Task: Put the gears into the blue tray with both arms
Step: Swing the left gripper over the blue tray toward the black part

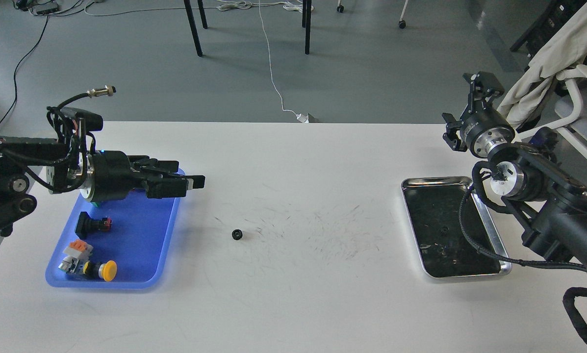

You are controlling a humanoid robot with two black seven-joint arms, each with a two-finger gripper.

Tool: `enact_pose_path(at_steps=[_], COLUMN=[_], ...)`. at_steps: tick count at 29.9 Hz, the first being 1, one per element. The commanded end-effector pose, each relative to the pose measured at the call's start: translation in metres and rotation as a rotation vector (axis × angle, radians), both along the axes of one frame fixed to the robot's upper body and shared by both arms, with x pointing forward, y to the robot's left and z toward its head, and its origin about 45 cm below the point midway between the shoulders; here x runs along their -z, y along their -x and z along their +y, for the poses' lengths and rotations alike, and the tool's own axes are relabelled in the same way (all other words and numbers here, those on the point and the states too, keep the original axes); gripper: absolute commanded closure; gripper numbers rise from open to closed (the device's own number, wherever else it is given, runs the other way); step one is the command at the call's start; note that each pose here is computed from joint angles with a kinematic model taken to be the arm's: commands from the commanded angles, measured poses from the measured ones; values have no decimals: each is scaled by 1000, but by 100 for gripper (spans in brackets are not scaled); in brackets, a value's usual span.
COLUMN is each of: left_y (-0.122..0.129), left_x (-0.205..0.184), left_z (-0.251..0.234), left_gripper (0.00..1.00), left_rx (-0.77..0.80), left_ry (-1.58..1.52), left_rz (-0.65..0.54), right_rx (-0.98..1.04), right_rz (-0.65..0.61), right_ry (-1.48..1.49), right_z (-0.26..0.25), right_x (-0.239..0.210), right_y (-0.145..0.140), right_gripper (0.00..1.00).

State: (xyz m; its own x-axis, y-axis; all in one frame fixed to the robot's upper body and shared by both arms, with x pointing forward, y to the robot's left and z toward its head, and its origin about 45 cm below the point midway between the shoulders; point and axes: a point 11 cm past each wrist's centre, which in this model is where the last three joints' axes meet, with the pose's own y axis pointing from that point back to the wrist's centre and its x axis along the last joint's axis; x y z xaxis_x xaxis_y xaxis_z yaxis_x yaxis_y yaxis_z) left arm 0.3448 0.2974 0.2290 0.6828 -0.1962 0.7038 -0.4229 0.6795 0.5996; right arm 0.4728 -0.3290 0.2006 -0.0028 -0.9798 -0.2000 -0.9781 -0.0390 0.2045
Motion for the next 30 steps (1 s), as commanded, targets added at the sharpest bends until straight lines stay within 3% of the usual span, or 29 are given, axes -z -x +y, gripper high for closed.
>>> enact_pose_path(at_steps=[1, 5, 16, 26, 30], left_y=[6, 9, 3, 7, 9], left_x=[13, 20, 55, 80, 72], left_z=[-15, -38, -83, -76, -63], left_gripper=[2, 2, 2, 6, 6], left_rx=[73, 127, 167, 182, 182], left_ry=[-26, 1, 44, -13, -31], left_rz=[-42, -49, -29, -83, -93], right_rx=[11, 24, 48, 44, 42], right_rz=[-30, -51, -255, -290, -285], right_ry=[13, -7, -5, 2, 11], right_z=[-9, -11, -23, -21, -22], right_x=[-16, -26, -56, -58, -56], right_y=[-6, -10, -9, -7, -7], right_gripper=[1, 1, 1, 1, 1])
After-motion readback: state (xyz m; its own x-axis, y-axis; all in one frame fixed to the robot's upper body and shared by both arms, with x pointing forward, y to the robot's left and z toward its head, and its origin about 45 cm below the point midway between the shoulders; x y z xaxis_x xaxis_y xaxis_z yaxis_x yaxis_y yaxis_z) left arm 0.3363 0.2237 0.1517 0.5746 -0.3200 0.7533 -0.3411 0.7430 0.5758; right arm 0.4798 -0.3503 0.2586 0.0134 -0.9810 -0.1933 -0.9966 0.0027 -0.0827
